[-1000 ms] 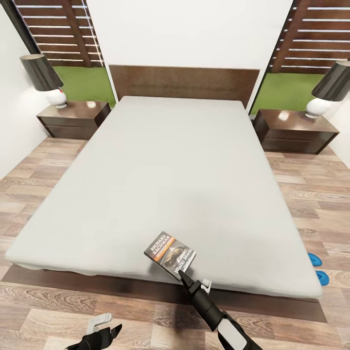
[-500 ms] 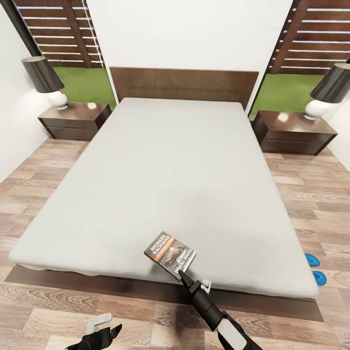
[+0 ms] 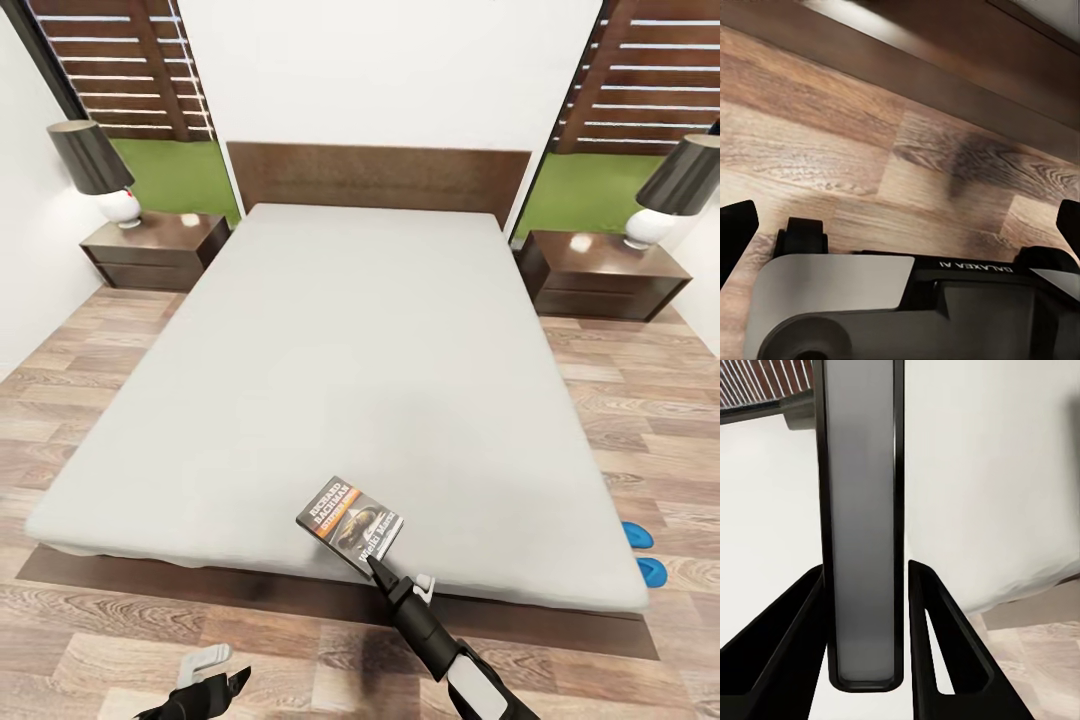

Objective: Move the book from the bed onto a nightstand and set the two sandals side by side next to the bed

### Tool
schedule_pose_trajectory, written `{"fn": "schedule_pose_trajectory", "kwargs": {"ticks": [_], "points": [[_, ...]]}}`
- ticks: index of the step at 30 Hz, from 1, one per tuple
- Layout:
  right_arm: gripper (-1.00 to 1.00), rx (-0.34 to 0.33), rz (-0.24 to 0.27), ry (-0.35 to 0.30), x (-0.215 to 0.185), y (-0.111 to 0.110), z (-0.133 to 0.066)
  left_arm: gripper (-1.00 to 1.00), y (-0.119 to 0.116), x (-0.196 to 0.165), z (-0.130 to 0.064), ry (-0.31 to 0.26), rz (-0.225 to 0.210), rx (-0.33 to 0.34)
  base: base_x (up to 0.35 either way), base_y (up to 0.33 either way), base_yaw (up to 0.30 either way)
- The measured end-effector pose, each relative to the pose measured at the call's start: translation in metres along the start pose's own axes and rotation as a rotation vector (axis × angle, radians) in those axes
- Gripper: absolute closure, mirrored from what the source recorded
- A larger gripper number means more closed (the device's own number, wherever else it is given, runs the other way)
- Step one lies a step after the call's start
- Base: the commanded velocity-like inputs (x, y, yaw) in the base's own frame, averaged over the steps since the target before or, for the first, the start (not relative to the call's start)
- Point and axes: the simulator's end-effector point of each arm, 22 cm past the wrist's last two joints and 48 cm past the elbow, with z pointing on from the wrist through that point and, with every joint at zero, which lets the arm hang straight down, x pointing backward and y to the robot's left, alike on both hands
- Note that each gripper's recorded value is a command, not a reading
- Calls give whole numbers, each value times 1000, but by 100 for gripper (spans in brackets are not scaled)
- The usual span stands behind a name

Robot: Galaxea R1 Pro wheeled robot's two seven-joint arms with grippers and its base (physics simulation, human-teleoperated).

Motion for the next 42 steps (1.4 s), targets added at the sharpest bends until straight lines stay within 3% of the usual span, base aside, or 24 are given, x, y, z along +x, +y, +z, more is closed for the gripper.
{"fn": "schedule_pose_trajectory", "kwargs": {"ticks": [14, 18, 20, 26, 42], "points": [[100, -30, -15, 22, 2, 29, -2, -100, -5, -1, -17, 0, 0, 0, 0, 0, 0], [100, -65, 61, 119, 11, 50, -2, -100, -6, -1, -22, 0, 0, 1, 0, 0, 0], [100, -49, 70, 140, 1, 48, -12, -100, -7, -1, -25, 0, 0, 1, 0, 0, 0], [100, 19, 34, 139, -34, 34, -46, -100, -8, -2, -32, 0, 0, 0, 0, 0, 0], [100, 34, 11, 154, -33, 34, -51, -100, -8, -4, -36, -7, 2, -1, 0, 0, 0]]}}
